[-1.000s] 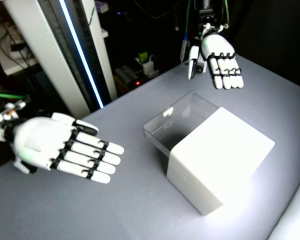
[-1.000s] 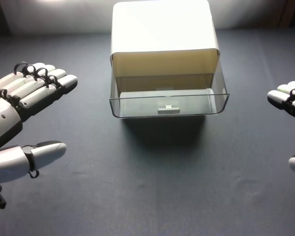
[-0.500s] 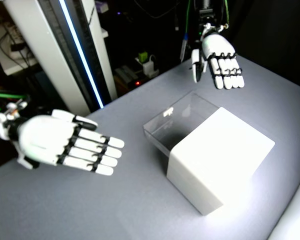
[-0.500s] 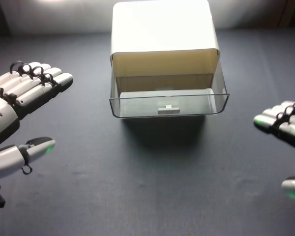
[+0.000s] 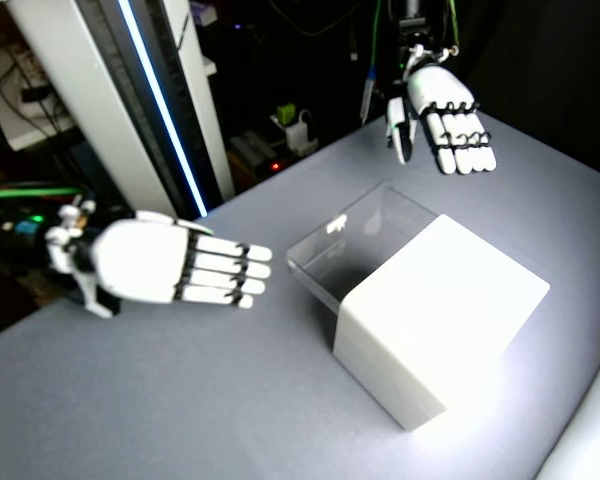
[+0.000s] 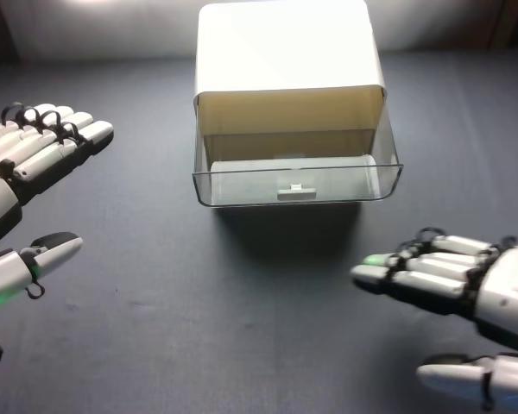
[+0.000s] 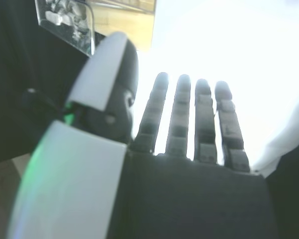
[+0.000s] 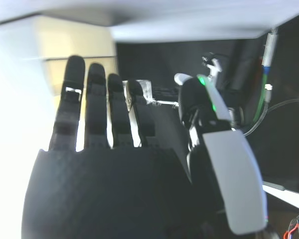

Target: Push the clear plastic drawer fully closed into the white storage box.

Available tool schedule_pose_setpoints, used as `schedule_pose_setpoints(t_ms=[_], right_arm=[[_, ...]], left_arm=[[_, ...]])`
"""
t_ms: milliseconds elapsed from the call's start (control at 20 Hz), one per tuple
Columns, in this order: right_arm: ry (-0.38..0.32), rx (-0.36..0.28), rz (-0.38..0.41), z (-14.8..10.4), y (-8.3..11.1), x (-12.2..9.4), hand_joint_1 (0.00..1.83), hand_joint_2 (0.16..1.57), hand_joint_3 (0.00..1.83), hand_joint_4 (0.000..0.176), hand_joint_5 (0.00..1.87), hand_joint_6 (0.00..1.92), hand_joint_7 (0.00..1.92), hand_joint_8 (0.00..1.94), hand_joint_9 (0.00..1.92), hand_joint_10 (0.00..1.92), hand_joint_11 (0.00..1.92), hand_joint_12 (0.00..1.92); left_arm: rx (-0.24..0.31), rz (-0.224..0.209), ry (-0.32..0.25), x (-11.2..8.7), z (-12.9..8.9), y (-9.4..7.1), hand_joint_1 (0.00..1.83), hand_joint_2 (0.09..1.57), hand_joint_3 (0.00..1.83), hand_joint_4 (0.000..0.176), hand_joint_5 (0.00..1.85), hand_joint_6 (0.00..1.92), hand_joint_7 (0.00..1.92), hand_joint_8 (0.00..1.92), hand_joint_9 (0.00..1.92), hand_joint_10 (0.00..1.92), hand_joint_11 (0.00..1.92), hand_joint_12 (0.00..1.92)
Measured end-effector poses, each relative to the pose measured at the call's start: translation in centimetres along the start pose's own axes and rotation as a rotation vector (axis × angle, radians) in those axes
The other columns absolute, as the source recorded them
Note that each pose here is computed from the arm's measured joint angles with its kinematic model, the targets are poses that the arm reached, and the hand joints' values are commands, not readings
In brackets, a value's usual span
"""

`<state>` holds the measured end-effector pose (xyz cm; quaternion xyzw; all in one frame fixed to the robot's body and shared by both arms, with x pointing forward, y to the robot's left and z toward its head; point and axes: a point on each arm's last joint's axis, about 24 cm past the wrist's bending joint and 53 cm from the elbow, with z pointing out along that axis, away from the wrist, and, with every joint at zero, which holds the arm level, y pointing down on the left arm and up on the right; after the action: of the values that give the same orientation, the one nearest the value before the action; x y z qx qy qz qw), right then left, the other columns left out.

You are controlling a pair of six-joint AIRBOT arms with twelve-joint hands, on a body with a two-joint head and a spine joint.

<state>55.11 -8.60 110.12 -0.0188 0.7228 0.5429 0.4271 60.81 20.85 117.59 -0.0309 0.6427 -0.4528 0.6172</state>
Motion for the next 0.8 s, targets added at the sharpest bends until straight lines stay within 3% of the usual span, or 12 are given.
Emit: schedule_pose_setpoints(t_ms=[100, 150, 250, 300, 350, 400, 500, 550, 600, 650, 750, 800], right_arm=[[0.016, -0.037, 0.017, 1.4, 0.7, 0.5, 0.41, 1.40, 0.00, 0.000, 0.07, 0.00, 0.08, 0.00, 0.19, 0.02, 0.00, 0.79], [0.024, -0.059, 0.011, 2.1, 1.2, 0.7, 0.46, 1.39, 0.00, 0.000, 0.09, 0.01, 0.10, 0.01, 0.23, 0.02, 0.00, 0.85], [0.045, -0.102, 0.013, 3.7, 2.3, 1.4, 0.47, 1.38, 0.00, 0.000, 0.06, 0.00, 0.08, 0.00, 0.21, 0.01, 0.00, 0.76], [0.053, -0.118, 0.015, 4.3, 2.8, 1.8, 0.45, 1.39, 0.00, 0.000, 0.04, 0.00, 0.05, 0.00, 0.18, 0.01, 0.00, 0.68], [0.063, -0.126, 0.013, 4.6, 3.0, 2.1, 0.47, 1.37, 0.00, 0.000, 0.03, 0.00, 0.04, 0.00, 0.17, 0.00, 0.00, 0.63], [0.071, -0.140, 0.003, 5.2, 3.4, 2.3, 0.52, 1.36, 0.00, 0.000, 0.04, 0.00, 0.05, 0.00, 0.20, 0.01, 0.00, 0.71], [0.062, -0.162, -0.008, 6.2, 4.0, 1.9, 0.43, 1.38, 0.00, 0.000, 0.00, 0.00, 0.00, 0.00, 0.17, 0.00, 0.00, 0.67], [0.054, -0.170, -0.006, 6.6, 4.2, 1.6, 0.40, 1.38, 0.00, 0.000, 0.00, 0.00, 0.00, 0.00, 0.12, 0.00, 0.00, 0.59], [0.048, -0.178, -0.009, 6.9, 4.4, 1.4, 0.37, 1.38, 0.00, 0.000, 0.00, 0.00, 0.00, 0.00, 0.10, 0.00, 0.00, 0.53], [0.047, -0.185, -0.012, 7.2, 4.6, 1.4, 0.34, 1.39, 0.00, 0.000, 0.00, 0.00, 0.00, 0.00, 0.04, 0.00, 0.00, 0.36], [0.046, -0.200, -0.019, 7.6, 5.2, 1.3, 0.36, 1.39, 0.00, 0.000, 0.00, 0.00, 0.00, 0.00, 0.00, 0.00, 0.00, 0.04], [0.046, -0.205, -0.026, 7.7, 5.3, 1.2, 0.34, 1.40, 0.00, 0.000, 0.00, 0.00, 0.00, 0.00, 0.00, 0.00, 0.00, 0.01]], left_arm=[[-0.003, 0.005, -0.003, -0.2, -0.2, 0.0, 0.60, 1.42, 0.00, 0.007, 0.00, 0.00, 0.00, 0.00, 0.00, 0.00, 0.00, 0.00], [-0.008, 0.006, -0.006, -0.4, -0.3, 0.1, 0.64, 1.41, 0.00, 0.011, 0.00, 0.00, 0.00, 0.00, 0.00, 0.00, 0.00, 0.00], [-0.021, 0.003, -0.020, -0.7, -0.5, 0.5, 0.62, 1.42, 0.00, 0.018, 0.00, 0.00, 0.00, 0.00, 0.00, 0.00, 0.00, 0.00], [-0.023, 0.004, -0.023, -0.8, -0.5, 0.5, 0.60, 1.42, 0.01, 0.016, 0.00, 0.00, 0.00, 0.00, 0.00, 0.00, 0.00, 0.00], [-0.025, 0.004, -0.025, -0.9, -0.5, 0.6, 0.63, 1.42, 0.00, 0.002, 0.00, 0.00, 0.00, 0.00, 0.00, 0.00, 0.00, 0.00], [-0.024, 0.005, -0.029, -1.0, -0.5, 0.5, 0.71, 1.44, 0.01, 0.003, 0.00, 0.00, 0.00, 0.00, 0.00, 0.00, 0.00, 0.00], [-0.026, 0.007, -0.029, -1.0, -0.6, 0.5, 0.81, 1.47, 0.01, 0.004, 0.00, 0.00, 0.00, 0.00, 0.00, 0.00, 0.00, 0.00], [-0.025, 0.007, -0.029, -1.0, -0.6, 0.5, 0.89, 1.48, 0.01, 0.004, 0.00, 0.00, 0.00, 0.00, 0.00, 0.00, 0.00, 0.00], [-0.028, 0.007, -0.029, -1.0, -0.6, 0.6, 0.90, 1.49, 0.02, 0.018, 0.00, 0.00, 0.00, 0.00, 0.00, 0.00, 0.00, 0.00], [-0.031, 0.007, -0.030, -1.1, -0.6, 0.7, 0.91, 1.49, 0.02, 0.020, 0.00, 0.00, 0.00, 0.00, 0.00, 0.00, 0.00, 0.00], [-0.043, 0.015, -0.029, -1.2, -1.0, 1.0, 0.88, 1.51, 0.02, 0.007, 0.00, 0.00, 0.00, 0.00, 0.00, 0.00, 0.00, 0.00], [-0.048, 0.011, -0.033, -1.3, -1.0, 1.1, 0.86, 1.52, 0.02, 0.014, 0.00, 0.00, 0.00, 0.00, 0.00, 0.00, 0.00, 0.00]])
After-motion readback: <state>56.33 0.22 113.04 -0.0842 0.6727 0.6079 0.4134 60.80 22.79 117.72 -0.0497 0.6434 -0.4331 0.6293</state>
